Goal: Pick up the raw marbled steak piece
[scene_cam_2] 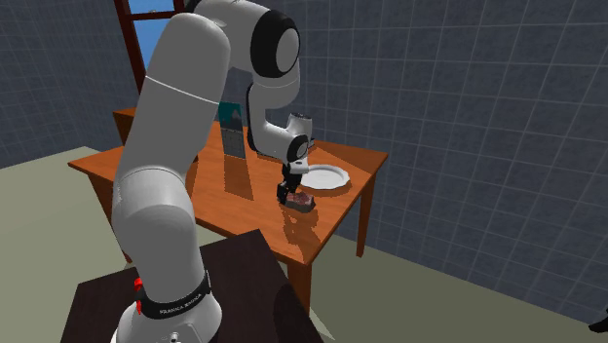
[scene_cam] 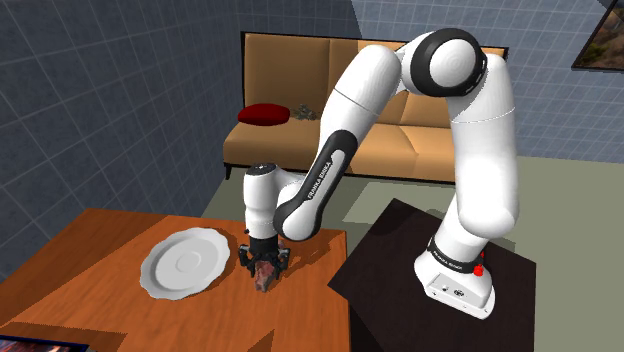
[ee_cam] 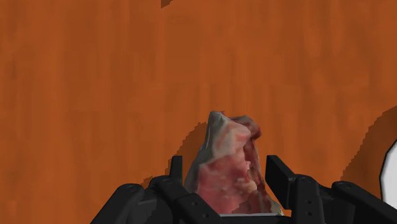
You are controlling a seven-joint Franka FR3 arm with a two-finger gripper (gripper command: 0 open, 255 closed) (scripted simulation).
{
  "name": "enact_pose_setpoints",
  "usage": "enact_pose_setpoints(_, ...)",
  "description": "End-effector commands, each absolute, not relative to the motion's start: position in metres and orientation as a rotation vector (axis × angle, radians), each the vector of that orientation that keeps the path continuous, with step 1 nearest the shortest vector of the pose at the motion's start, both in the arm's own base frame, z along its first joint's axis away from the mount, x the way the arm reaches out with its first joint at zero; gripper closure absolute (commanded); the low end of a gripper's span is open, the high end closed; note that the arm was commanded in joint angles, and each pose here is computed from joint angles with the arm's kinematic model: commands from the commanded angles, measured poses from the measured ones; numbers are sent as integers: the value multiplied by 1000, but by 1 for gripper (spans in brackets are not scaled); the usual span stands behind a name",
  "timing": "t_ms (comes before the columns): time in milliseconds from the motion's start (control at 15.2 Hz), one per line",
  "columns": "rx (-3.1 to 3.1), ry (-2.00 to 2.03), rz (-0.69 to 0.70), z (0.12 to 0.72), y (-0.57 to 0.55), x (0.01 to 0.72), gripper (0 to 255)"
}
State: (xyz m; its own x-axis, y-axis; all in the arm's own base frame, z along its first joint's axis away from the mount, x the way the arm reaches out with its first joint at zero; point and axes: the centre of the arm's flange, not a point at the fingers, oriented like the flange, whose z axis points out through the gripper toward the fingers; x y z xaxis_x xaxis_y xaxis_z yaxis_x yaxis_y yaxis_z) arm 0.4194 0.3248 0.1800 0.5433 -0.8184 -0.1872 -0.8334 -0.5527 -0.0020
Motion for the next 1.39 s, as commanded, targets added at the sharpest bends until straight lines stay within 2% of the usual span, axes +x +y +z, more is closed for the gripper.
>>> enact_pose_setpoints(0, -2679, 1438, 251, 180, 325, 420, 255)
enact_pose_setpoints(396, -2679, 1438, 251, 179, 324, 419, 255)
enact_pose_setpoints(1320, -2679, 1438, 251, 253, 324, 419, 255)
